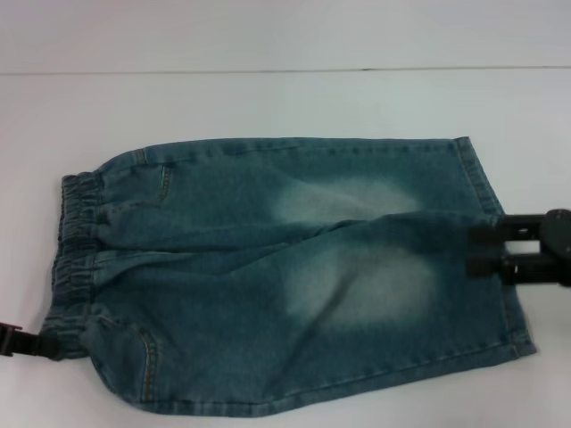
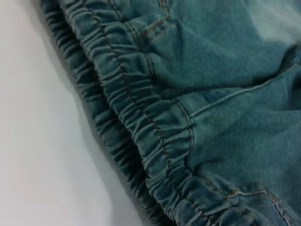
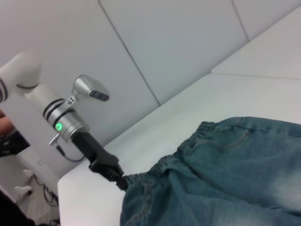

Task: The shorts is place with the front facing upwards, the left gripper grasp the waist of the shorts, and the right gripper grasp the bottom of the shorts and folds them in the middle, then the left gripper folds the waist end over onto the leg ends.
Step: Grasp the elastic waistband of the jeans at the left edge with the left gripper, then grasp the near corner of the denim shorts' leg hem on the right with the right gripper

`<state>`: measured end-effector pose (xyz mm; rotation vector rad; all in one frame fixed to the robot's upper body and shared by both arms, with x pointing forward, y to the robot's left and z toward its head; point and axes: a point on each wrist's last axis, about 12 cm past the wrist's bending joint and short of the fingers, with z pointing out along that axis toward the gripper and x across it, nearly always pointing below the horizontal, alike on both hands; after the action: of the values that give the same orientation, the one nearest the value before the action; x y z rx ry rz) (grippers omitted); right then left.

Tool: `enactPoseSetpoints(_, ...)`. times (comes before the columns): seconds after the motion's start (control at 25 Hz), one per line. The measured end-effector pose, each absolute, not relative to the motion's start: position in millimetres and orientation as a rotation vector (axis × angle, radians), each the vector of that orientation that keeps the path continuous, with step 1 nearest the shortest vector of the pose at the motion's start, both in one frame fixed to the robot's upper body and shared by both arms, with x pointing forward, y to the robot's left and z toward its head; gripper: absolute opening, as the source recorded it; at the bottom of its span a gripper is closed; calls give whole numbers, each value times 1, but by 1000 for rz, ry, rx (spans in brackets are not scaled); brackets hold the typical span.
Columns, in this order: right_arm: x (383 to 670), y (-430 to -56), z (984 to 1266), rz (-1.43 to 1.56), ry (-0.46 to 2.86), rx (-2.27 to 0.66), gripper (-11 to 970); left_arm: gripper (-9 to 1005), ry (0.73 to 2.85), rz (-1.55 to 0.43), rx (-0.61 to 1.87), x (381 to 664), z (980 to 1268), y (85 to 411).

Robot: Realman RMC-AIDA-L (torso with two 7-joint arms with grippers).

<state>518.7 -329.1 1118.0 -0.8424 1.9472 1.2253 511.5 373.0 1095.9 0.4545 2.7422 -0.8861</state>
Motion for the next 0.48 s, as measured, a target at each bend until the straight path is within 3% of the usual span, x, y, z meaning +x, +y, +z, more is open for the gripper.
enactPoseSetpoints(0.24, 543, -347, 1152, 1205, 2111, -722, 727, 32, 2721, -896, 453, 517, 1102, 372)
enactPoseSetpoints(0.48, 551, -350, 1171, 1019, 2370, -874, 725, 32, 2686, -897, 459, 530, 1111, 367)
